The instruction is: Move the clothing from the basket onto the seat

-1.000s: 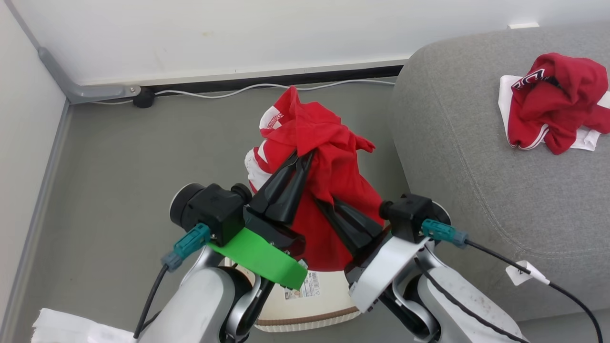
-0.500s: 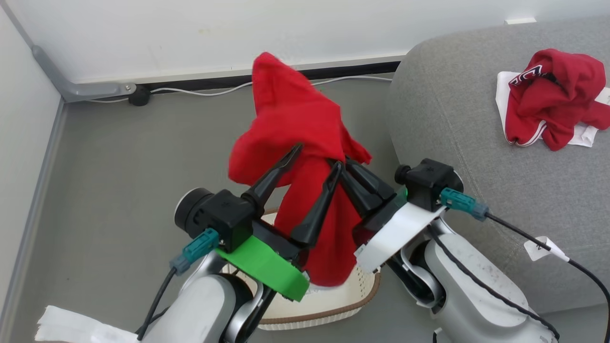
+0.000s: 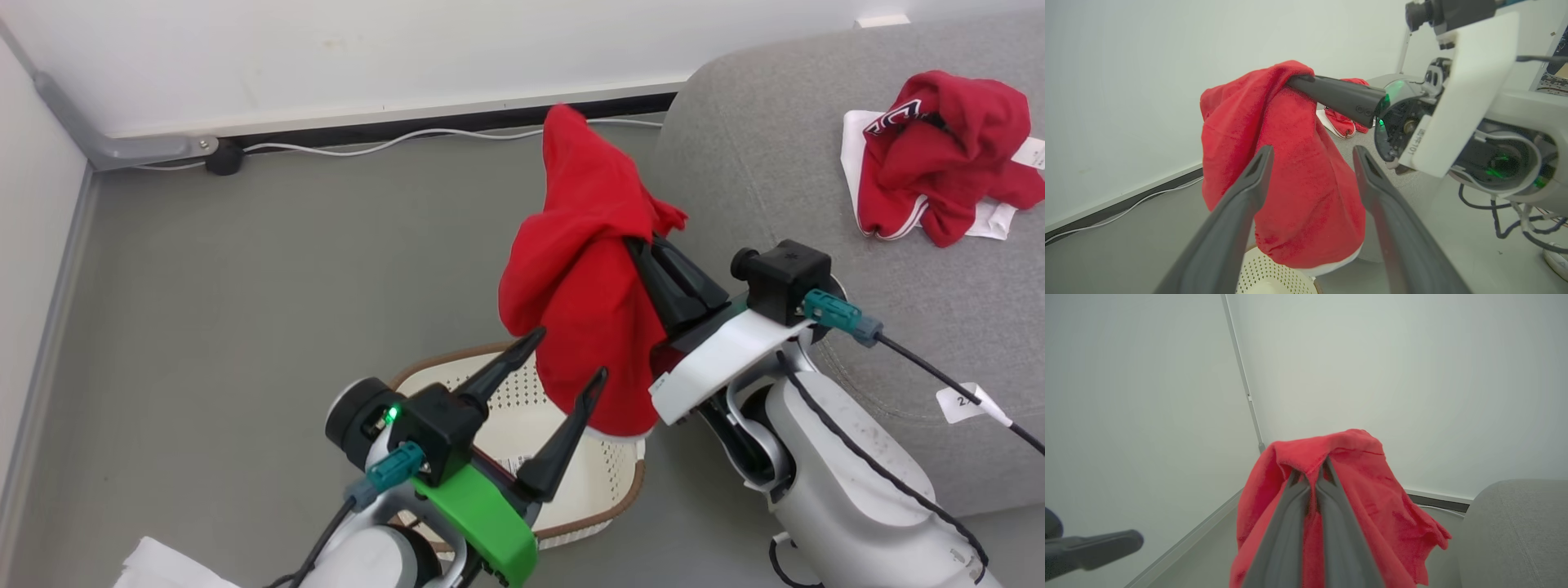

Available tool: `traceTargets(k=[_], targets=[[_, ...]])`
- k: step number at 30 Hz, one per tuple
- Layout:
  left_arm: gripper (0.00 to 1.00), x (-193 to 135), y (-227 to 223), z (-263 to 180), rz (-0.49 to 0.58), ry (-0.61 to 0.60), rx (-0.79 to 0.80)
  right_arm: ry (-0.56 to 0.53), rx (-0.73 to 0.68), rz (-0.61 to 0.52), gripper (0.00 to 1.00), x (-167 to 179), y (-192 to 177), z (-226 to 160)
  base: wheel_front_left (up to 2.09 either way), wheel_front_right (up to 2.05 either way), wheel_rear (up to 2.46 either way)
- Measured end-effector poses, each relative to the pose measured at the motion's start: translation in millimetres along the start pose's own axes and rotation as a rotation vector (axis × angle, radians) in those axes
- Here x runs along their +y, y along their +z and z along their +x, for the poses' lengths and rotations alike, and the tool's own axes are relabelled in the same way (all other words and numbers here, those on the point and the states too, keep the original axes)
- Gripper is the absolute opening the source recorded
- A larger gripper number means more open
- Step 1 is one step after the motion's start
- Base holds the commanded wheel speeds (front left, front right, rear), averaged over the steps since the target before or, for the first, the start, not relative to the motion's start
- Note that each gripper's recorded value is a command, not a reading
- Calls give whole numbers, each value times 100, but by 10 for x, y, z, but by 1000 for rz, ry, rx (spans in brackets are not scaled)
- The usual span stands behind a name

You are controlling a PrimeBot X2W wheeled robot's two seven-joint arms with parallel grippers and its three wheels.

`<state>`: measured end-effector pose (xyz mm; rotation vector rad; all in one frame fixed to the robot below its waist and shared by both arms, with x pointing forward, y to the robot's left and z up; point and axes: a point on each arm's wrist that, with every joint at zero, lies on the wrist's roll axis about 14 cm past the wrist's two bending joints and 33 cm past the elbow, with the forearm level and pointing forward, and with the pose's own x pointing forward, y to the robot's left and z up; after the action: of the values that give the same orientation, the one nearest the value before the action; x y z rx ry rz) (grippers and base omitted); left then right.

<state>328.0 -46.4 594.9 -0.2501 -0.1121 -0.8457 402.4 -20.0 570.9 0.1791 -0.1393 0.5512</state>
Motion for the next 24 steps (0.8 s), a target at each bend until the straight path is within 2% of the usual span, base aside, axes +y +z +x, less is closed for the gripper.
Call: traceTargets(k=[15, 24], targets=[[100, -21, -279, 53, -6, -44, 84, -171, 7, -20, 0, -588, -44, -161, 0, 0, 0], [100, -107, -394, 195, -3, -109, 104, -330, 3, -28, 0, -1033, -33, -424, 0, 0, 0]])
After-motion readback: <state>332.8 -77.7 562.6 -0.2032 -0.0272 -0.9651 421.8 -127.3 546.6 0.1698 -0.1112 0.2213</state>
